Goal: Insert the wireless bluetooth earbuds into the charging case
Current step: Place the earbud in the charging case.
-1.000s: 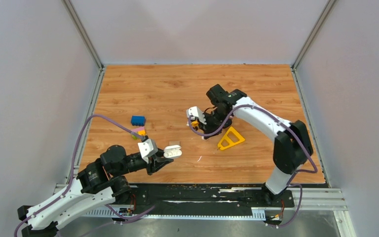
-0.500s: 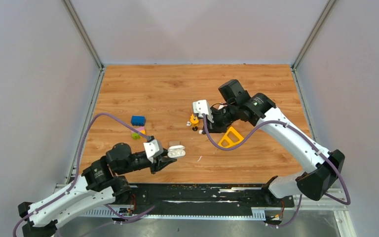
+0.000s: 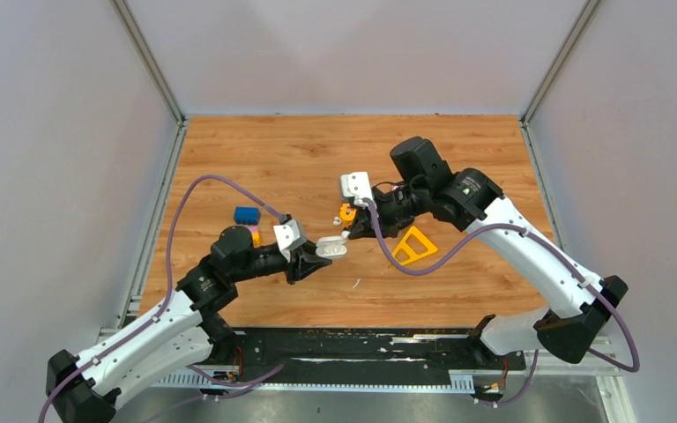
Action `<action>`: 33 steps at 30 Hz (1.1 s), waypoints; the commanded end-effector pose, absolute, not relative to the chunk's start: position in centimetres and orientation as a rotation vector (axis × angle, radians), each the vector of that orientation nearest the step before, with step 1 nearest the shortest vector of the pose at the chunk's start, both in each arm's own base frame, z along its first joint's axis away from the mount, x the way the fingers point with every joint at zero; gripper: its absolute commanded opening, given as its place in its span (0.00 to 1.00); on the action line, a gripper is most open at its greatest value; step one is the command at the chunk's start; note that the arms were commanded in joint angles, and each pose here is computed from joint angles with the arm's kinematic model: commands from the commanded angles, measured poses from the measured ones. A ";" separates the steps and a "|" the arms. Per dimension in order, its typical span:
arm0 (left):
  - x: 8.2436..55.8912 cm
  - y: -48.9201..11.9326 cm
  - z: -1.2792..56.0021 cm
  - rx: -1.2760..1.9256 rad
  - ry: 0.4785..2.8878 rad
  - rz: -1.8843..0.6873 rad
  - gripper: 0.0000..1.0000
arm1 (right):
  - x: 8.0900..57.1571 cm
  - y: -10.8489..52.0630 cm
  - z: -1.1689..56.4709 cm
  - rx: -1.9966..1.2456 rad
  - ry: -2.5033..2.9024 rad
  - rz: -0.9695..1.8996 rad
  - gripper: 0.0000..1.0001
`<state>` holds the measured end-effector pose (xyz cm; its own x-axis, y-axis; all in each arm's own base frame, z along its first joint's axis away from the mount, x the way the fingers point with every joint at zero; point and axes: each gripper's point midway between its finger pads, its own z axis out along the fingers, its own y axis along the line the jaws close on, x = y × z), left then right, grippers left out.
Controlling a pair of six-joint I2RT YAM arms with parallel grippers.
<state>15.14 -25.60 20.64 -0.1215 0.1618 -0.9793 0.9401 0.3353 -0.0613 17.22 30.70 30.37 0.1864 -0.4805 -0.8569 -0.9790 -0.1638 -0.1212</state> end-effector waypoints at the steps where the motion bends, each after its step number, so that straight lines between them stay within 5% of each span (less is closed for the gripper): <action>1: 14.2 -26.3 25.1 0.981 1.344 -1.062 0.02 | 15.8 30.8 29.6 -1.734 1.386 0.937 0.07; 33: 13.8 -26.3 24.8 1.000 1.341 -1.077 0.02 | 15.0 32.8 26.3 -1.822 1.402 0.908 0.12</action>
